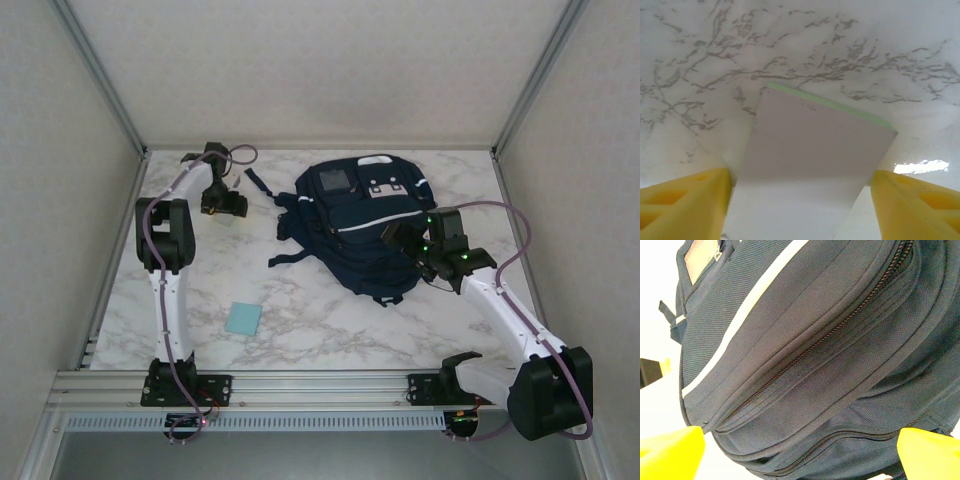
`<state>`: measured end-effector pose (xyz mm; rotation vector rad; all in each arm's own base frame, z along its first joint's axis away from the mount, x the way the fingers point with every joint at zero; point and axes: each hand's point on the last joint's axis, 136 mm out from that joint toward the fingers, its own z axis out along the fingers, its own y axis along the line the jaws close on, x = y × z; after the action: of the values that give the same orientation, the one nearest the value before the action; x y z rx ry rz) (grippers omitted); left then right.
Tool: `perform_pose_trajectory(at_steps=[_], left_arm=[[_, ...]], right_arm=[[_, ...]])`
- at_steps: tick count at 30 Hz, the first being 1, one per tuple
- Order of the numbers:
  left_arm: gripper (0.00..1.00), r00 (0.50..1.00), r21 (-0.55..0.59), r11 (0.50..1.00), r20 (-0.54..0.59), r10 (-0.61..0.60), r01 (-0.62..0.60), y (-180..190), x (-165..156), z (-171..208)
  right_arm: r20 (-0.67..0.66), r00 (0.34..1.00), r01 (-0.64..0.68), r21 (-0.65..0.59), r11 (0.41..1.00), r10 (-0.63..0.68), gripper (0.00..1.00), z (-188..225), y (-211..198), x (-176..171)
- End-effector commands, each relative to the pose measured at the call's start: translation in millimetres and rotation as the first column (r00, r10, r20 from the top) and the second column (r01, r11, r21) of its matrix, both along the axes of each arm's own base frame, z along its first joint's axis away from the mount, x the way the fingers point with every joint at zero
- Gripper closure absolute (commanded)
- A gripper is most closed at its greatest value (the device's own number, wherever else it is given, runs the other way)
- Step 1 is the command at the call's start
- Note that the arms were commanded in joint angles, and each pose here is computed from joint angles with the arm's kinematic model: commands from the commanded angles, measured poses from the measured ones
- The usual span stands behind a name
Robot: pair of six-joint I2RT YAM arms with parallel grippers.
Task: Pack books, pencil case, and school supplies into a backpack
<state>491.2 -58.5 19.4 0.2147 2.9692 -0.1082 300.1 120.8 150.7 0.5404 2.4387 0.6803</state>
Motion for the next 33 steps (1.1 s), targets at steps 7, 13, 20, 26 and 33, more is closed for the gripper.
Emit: perform_pose_trajectory(at_steps=[7, 13, 20, 26, 33], left_arm=[[0.14, 0.998, 0.104, 0.995, -0.059, 0.008, -0.002, 9, -7, -21], [0.33, 0.996, 0.09, 0.996, -0.088, 0.001, 0.007, 5, -11, -31], [0.39, 0.998, 0.017, 1.0, -0.053, 0.018, -0.017, -10, -5, -10], [0.4, 0.998, -0.128, 0.992, 0.056, 0.009, -0.002, -51, 4, 60], [0.38, 0.965, -0.264, 0.944, 0.221, -0.142, 0.199, -137, -23, 146]], right_arm=[[0.013, 1.0, 0.015, 0.003, 1.0, -0.015, 0.01, 7, -1, -1], [0.015, 1.0, 0.019, 0.004, 1.0, -0.019, 0.01, 8, -2, -2], [0.039, 0.999, 0.004, 0.013, 1.0, -0.004, 0.01, 17, 0, -2], [0.101, 0.993, -0.066, -0.001, 0.998, 0.065, 0.01, 44, 7, 3], [0.189, 0.97, -0.16, 0.011, 0.987, 0.155, 0.04, 86, 24, 18]])
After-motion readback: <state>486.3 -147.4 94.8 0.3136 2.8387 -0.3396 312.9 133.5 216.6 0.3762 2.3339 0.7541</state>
